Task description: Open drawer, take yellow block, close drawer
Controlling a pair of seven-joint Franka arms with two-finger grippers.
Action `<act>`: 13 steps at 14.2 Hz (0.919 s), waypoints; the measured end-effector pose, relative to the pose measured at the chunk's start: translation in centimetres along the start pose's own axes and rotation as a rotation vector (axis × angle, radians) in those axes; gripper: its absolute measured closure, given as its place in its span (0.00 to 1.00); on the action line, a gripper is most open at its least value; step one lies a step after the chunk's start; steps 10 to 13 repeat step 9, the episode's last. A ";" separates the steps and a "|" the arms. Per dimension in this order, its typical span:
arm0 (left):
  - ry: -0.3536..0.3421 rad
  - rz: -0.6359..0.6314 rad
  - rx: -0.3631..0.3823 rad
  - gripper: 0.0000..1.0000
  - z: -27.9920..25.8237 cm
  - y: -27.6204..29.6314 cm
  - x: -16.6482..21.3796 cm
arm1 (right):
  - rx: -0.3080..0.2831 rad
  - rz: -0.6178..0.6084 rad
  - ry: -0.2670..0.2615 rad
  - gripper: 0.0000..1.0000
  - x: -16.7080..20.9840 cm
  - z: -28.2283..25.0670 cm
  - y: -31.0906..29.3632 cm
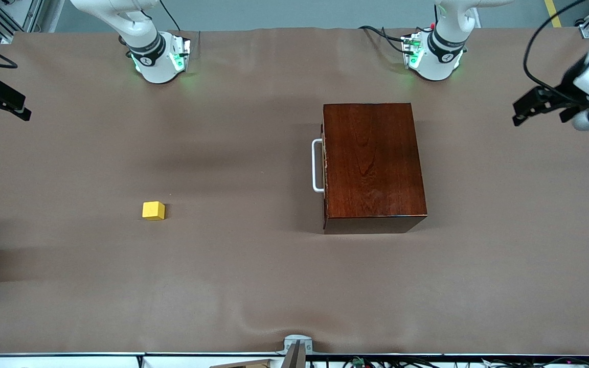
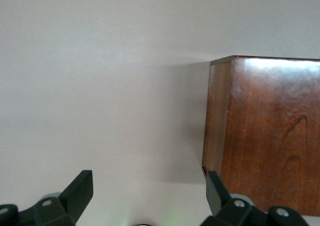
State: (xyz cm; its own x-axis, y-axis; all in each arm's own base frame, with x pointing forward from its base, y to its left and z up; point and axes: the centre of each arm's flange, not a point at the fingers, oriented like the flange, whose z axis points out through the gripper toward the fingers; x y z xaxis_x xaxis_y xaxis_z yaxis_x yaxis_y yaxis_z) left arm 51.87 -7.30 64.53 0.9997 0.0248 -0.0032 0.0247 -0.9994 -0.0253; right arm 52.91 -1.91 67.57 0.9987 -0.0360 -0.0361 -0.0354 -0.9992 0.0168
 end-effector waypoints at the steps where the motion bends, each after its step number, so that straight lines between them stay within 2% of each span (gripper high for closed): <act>1: 0.009 0.012 0.002 0.00 -0.4 0.7 -0.3 | 0.000 0.000 0.000 0.00 0.0 0.0 0.0; 5: 0.034 0.005 -0.001 0.00 -1.6 0.3 -0.4 | 0.000 0.000 0.000 0.00 0.0 0.0 0.0; 13: 0.031 0.003 -0.002 0.00 -1.5 0.2 -0.2 | 0.000 0.002 0.001 0.00 0.0 0.0 0.1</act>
